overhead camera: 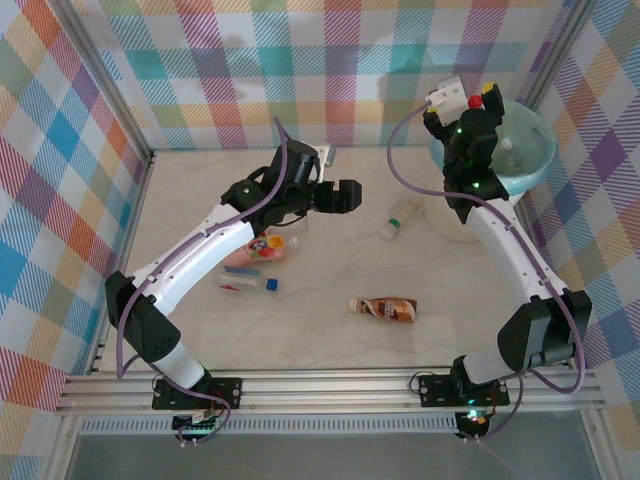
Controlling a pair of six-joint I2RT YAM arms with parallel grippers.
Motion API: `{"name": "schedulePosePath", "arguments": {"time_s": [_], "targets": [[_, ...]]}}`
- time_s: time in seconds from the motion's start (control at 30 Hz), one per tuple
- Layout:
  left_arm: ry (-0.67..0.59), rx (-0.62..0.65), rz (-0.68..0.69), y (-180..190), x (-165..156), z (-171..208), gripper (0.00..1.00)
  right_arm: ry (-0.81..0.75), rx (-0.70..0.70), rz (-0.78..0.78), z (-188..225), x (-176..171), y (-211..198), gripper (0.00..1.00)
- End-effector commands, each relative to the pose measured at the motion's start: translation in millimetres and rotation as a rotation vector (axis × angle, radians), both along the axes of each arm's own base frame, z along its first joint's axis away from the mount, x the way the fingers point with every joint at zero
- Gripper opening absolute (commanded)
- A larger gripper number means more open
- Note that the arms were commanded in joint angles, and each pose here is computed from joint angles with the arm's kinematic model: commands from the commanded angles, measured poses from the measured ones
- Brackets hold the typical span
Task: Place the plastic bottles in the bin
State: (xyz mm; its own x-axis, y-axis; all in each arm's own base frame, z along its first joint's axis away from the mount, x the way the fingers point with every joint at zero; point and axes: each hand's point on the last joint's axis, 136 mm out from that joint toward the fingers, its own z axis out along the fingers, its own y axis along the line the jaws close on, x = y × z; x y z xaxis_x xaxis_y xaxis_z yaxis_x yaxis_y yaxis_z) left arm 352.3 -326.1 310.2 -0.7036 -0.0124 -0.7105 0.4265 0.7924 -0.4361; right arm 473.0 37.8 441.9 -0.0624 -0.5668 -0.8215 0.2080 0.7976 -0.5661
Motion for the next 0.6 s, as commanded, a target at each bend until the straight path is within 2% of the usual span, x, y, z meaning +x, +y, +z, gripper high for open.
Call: {"name": "schedulePosePath", "arguments": {"time_s": [0.0,0.13,0.37,0.57], "targets": [[-0.051,-0.010,-0.016,1.4,-5.6,16.3,0.90,-0.041,0.042,-0.013,22.6,-7.1,-5.4,0.90],[-0.047,-0.010,-0.016,1.4,-6.1,14.5,0.90,0.011,0.105,0.019,20.7,-7.7,-1.0,0.88],[-0.039,-0.026,-0.012,0.7,-6.8,12.8,0.90,0.195,0.327,0.090,-3.4,-21.5,15.3,0.72],[-0.021,-0.029,-0.018,-1.4,-7.5,6.4,0.90,0.298,0.384,0.028,-47.6,-32.7,9.3,0.71]]}}
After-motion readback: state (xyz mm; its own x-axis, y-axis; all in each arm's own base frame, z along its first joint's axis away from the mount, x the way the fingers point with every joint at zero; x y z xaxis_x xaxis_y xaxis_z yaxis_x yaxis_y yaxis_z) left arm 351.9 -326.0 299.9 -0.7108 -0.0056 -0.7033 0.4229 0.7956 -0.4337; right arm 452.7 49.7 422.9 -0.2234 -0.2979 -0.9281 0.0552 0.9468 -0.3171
